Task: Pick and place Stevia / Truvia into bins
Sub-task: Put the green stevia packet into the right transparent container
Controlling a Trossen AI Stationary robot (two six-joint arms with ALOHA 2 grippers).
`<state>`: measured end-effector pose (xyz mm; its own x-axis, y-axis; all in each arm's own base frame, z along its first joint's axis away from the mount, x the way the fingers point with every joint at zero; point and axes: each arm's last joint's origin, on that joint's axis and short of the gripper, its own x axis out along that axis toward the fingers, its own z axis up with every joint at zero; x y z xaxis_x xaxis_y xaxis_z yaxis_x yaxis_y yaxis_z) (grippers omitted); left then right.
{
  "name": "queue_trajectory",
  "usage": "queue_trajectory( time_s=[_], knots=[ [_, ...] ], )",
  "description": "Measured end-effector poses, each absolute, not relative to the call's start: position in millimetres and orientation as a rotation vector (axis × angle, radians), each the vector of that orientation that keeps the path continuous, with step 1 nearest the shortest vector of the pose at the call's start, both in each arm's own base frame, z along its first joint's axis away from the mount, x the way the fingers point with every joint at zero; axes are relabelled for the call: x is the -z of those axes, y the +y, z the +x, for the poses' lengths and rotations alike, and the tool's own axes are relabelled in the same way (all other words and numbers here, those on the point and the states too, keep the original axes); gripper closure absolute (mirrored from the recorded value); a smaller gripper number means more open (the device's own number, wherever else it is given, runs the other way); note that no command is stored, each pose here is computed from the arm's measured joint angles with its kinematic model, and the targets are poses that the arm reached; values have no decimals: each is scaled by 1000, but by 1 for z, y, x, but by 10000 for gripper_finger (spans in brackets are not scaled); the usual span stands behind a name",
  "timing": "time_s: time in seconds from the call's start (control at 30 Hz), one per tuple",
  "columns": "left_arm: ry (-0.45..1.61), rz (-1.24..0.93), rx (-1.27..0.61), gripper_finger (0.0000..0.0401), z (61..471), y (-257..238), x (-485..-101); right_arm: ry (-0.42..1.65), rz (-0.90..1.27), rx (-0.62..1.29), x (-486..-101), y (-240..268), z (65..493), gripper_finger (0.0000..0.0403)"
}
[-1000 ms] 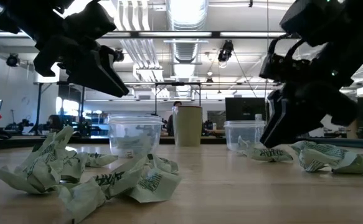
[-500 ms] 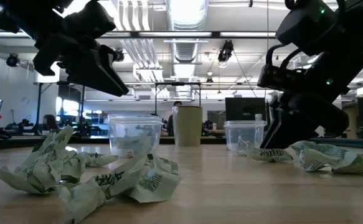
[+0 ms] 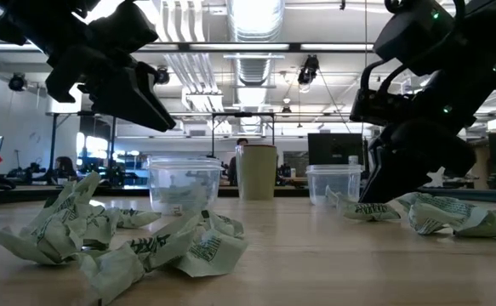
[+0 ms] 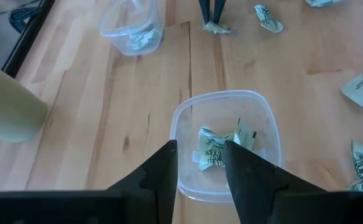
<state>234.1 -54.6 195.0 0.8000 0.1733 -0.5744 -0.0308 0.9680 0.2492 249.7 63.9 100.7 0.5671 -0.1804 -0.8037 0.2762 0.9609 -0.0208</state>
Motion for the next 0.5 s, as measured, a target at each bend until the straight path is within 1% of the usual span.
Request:
queue_trajectory(
  time_s=[0.1,0.23,0.33,0.5],
  knots=[
    [638,229,-112,287,234,-55,-195,931,108,264,-101,65,250,389],
    [643,231,-113,287,234,-54,-194,921,94,248,-105,66,250,393],
    [643,231,-113,287,233,-54,-194,924,65,201,-111,68,251,394],
    [639,229,-113,287,232,-54,-196,824,17,149,-137,71,259,394]
  ],
)
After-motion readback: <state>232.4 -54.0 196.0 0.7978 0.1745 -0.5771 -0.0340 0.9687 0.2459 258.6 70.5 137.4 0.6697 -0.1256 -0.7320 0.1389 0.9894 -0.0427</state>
